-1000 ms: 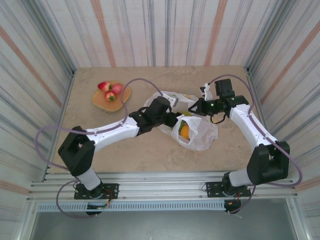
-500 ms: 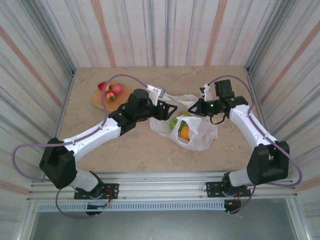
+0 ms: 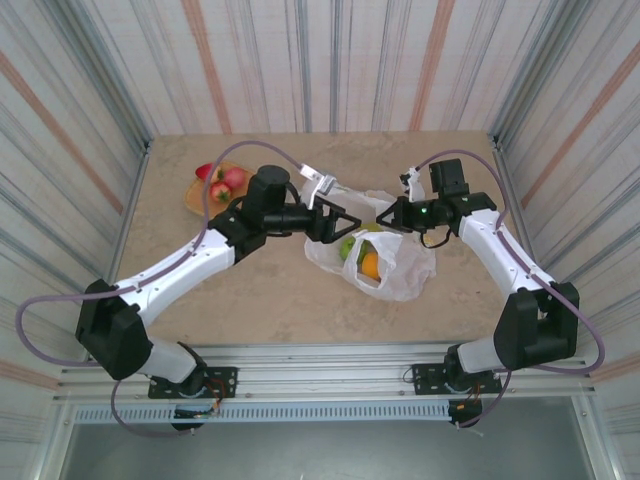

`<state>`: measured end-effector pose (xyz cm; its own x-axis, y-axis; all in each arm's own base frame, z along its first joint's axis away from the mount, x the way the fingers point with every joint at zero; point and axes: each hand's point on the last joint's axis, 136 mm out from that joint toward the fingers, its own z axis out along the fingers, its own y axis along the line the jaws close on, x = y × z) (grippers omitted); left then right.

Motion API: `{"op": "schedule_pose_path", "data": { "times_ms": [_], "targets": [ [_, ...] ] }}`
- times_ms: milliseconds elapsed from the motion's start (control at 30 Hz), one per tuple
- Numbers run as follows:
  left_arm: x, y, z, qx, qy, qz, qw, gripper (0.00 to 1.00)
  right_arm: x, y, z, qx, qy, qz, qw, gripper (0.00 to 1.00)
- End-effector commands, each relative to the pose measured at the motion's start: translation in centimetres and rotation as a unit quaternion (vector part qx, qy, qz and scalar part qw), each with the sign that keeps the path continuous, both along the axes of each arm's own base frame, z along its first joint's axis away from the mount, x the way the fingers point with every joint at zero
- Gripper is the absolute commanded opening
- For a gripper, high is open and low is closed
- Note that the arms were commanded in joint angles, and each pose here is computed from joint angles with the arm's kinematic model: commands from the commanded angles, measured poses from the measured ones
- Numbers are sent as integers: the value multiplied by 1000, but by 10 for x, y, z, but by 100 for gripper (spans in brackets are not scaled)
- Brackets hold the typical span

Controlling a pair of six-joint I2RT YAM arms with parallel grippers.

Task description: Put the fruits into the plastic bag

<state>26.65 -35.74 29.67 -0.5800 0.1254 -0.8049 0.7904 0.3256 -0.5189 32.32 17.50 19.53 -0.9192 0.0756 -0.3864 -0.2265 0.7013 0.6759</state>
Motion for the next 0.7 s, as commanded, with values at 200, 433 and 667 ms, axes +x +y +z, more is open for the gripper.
{"op": "schedule_pose_path", "data": {
  "times_ms": [200,433,667],
  "targets": [
    [-19,4,31,-42,-5,-55,998,78,-2,1,10,4,-7,-5,1000,0],
    [9,38,45,-51,-20,34,998,78,-3,1,11,3,-9,-6,1000,0],
    [79,129,23,30,6,267,963,78,-5,2,13,3,-15,-6,1000,0]
  ]
}}
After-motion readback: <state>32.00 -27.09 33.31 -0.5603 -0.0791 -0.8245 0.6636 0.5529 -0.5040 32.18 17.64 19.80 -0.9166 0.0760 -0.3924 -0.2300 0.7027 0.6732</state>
